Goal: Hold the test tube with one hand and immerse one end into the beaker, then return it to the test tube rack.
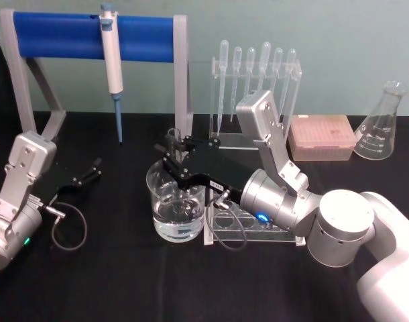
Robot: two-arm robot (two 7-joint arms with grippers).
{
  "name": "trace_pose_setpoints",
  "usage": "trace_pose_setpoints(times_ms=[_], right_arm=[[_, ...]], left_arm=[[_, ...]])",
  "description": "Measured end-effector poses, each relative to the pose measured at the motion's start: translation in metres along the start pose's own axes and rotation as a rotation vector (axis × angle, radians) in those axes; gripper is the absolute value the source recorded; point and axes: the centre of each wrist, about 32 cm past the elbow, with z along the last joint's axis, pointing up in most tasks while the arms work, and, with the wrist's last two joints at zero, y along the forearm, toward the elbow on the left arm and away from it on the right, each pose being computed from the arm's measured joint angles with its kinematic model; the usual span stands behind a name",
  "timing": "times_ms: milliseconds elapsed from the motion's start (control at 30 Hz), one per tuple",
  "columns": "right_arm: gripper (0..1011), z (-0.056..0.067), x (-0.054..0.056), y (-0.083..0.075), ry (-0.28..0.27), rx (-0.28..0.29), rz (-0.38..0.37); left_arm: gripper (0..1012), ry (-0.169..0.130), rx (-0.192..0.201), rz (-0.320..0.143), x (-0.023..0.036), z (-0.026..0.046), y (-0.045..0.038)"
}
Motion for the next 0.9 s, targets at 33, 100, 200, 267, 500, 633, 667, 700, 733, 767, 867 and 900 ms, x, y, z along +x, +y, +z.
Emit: trace_pose_setpoints(times_ms=[33, 100, 200, 267, 500, 633, 667, 700, 733, 767, 867, 900], right_arm=[[226, 0.000, 0.000, 0.000, 0.000, 0.000, 0.000], [226, 0.000, 0.000, 0.000, 0.000, 0.000, 0.000], [226, 0.000, 0.000, 0.000, 0.000, 0.000, 0.000], [226, 0.000, 0.000, 0.000, 0.000, 0.000, 0.000], [226, 0.003, 0.000, -0.001, -0.001, 0.006, -0.001], [226, 0.016, 0.000, -0.004, -0.016, 0.018, 0.000], [226, 0.019, 0.000, -0.004, -0.020, 0.021, 0.001], [226, 0.022, 0.001, -0.005, -0.024, 0.025, 0.001], [226, 0.026, 0.001, -0.005, -0.029, 0.028, 0.002], [226, 0.029, 0.002, -0.005, -0.034, 0.033, 0.003], [226, 0.050, 0.005, -0.007, -0.048, 0.062, 0.012], [226, 0.053, 0.005, -0.007, -0.049, 0.066, 0.015]], left_arm=[[1000, 0.000, 0.000, 0.000, 0.0000, 0.0000, 0.0000], [1000, 0.000, 0.000, 0.000, 0.0000, 0.0000, 0.0000], [1000, 0.000, 0.000, 0.000, 0.0000, 0.0000, 0.0000], [1000, 0.000, 0.000, 0.000, 0.0000, 0.0000, 0.0000], [1000, 0.000, 0.000, 0.000, 0.0000, 0.0000, 0.0000], [1000, 0.000, 0.000, 0.000, 0.0000, 0.0000, 0.0000], [1000, 0.000, 0.000, 0.000, 0.0000, 0.0000, 0.0000], [1000, 0.000, 0.000, 0.000, 0.0000, 0.0000, 0.0000], [1000, 0.000, 0.000, 0.000, 0.0000, 0.0000, 0.0000], [1000, 0.000, 0.000, 0.000, 0.0000, 0.0000, 0.0000], [1000, 0.000, 0.000, 0.000, 0.0000, 0.0000, 0.0000], [1000, 0.000, 0.000, 0.000, 0.0000, 0.0000, 0.0000]])
